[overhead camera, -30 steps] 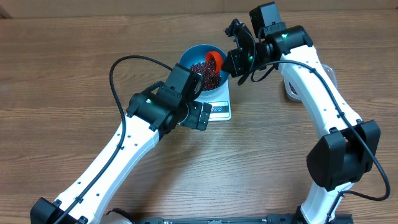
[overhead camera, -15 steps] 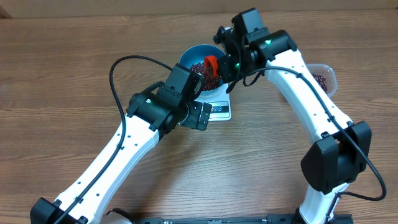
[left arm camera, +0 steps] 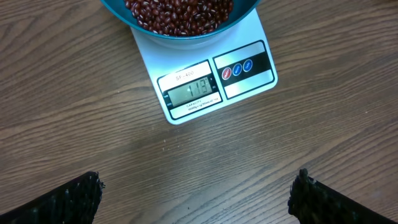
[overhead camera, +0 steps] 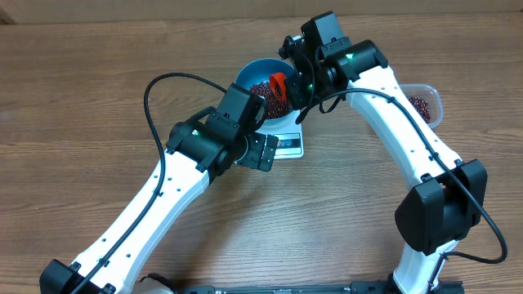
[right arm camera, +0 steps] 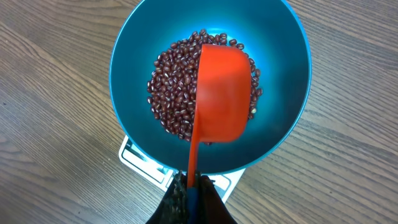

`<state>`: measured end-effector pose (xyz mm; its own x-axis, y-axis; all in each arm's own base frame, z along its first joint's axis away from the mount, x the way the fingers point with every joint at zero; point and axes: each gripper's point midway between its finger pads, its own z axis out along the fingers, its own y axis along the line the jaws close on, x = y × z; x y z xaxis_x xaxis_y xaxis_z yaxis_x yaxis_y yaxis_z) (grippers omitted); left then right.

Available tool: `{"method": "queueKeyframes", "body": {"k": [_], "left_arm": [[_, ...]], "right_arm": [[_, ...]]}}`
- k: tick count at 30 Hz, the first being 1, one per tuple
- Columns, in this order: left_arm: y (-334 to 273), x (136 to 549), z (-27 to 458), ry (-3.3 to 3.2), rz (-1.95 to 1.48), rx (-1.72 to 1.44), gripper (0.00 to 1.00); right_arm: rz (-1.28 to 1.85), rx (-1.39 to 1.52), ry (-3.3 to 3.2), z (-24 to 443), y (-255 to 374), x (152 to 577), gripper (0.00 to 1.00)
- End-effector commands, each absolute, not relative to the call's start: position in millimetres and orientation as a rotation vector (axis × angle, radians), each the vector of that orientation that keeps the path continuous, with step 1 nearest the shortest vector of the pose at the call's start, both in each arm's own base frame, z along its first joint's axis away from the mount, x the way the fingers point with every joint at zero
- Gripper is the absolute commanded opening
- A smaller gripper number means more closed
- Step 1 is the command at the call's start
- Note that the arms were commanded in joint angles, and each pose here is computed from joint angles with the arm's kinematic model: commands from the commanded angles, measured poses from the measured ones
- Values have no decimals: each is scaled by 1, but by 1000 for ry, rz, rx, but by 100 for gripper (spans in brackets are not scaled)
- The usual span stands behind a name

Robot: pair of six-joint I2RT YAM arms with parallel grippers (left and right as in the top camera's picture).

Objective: Scoop item into bowl and weigh 150g on scale
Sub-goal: 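Tip the scoop with the right gripper to pour beans into the bowl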

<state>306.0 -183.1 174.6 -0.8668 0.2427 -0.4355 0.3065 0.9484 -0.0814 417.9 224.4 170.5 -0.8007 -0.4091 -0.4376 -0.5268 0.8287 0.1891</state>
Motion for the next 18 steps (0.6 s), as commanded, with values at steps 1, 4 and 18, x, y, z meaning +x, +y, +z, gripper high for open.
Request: {"method": "queueKeyframes", "body": {"k": [1,4,18], "left_arm": [[-181,306,175,2661,-190,409,100],[-181,306,175,2661,-190,409,99],[-181,306,175,2661,-190,409,100]], "right_arm": [[421,-694,2566,193,224,424,4],[421,-694,2565,193,224,424,4],[395,-688,2566,193,222,426,4]]}}
